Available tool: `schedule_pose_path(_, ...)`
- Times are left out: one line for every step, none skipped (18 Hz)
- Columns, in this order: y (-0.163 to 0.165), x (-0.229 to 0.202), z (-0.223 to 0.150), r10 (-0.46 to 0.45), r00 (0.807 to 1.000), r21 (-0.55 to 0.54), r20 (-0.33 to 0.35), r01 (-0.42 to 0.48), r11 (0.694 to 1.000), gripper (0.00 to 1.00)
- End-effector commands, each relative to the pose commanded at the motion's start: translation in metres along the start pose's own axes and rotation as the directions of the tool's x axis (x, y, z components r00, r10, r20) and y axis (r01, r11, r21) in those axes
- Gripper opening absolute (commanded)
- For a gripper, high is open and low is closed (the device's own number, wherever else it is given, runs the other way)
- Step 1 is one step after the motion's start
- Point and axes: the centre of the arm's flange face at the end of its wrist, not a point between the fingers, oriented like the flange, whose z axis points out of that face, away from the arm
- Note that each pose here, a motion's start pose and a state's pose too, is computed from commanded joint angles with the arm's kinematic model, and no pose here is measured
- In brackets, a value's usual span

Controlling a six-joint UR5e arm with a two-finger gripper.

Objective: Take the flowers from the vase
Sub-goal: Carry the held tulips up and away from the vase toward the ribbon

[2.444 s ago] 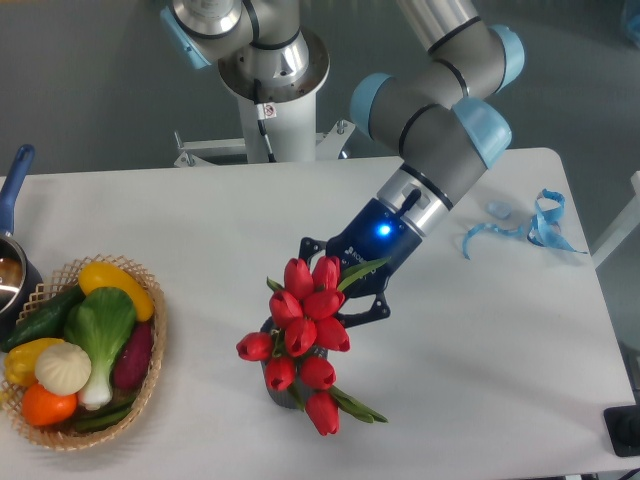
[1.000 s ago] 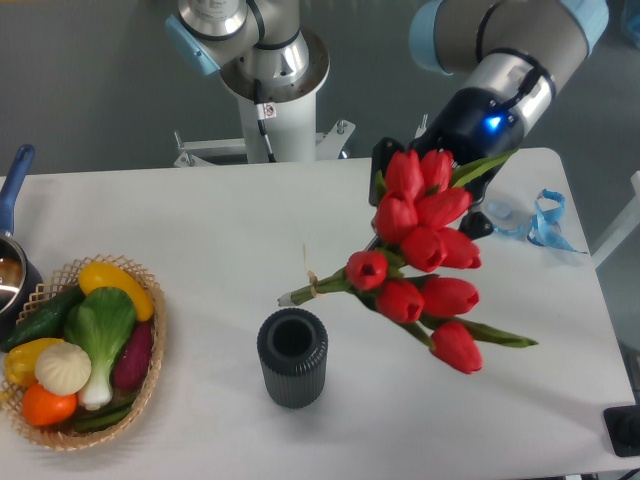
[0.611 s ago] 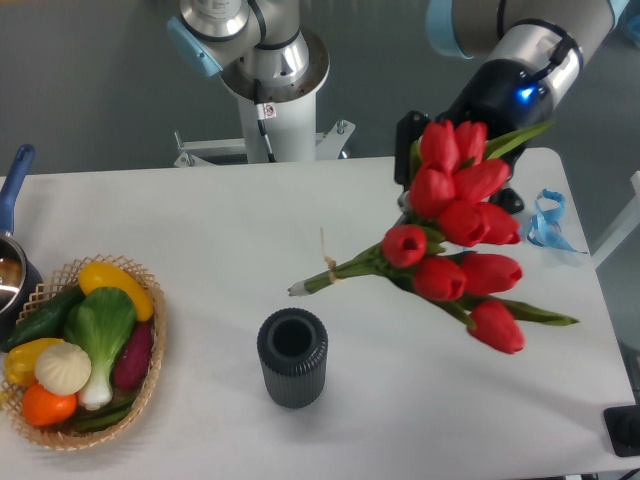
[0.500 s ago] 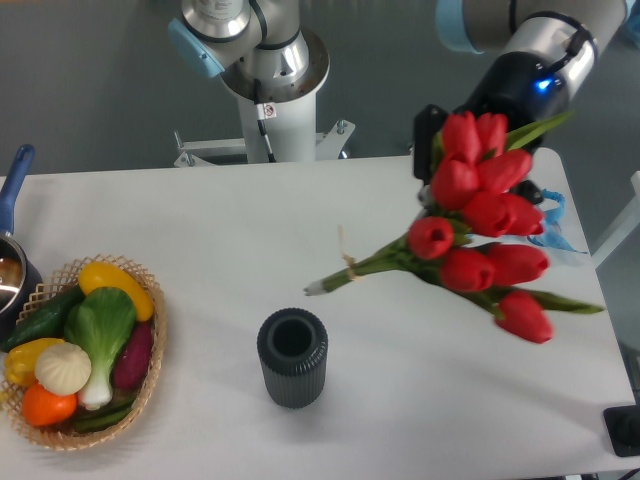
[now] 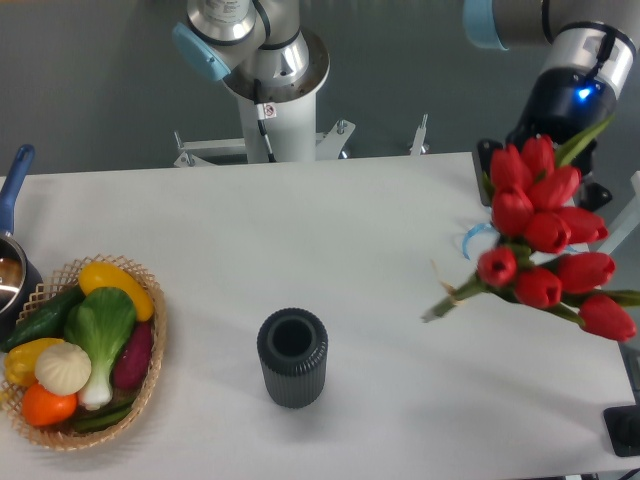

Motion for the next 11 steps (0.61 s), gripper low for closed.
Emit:
schedule_pose_path(0.01, -0.003, 0.001, 0.008, 0.999, -0.102, 0.046, -0.003, 0.995, 0.03)
schedule_pose_path(0.02, -0.005, 0.001, 0.009, 0.996, -0.201, 0.083, 0.008, 0.98, 0.02)
schedule_pose_path(0.023, -0.005, 0.005, 0.018, 0.995, -0.264, 0.1, 0.01, 0.964, 0.01)
schedule_pose_path(0.024, -0.004, 0.01, 0.028, 0.994, -0.302, 0.11, 0.006, 0.953, 0.0)
schedule_pose_path(0.031, -0.008, 0.016, 0.025, 0.993, -0.328, 0.114, 0.014, 0.945, 0.0)
schedule_pose_path(0.035, -0.011, 0.018, 0.033, 0.992, -0.356, 0.123, 0.013, 0.934, 0.0)
schedule_pose_path(0.041, -0.014, 0.019, 0.054, 0.99, -0.398, 0.129, 0.001, 0.918, 0.0)
schedule_pose_path(0.05, -0.015, 0.024, 0.07, 0.991, -0.439, 0.115, -0.013, 0.899, 0.0)
schedule_pose_path(0.059, -0.014, 0.028, 0.092, 0.991, -0.487, 0.096, -0.034, 0.873, 0.0)
schedule_pose_path(0.062, -0.011, 0.033, 0.123, 0.99, -0.537, 0.076, -0.063, 0.841, 0.0)
schedule_pose_path(0.064, -0.005, 0.043, 0.143, 0.988, -0.583, 0.053, -0.085, 0.808, 0.0)
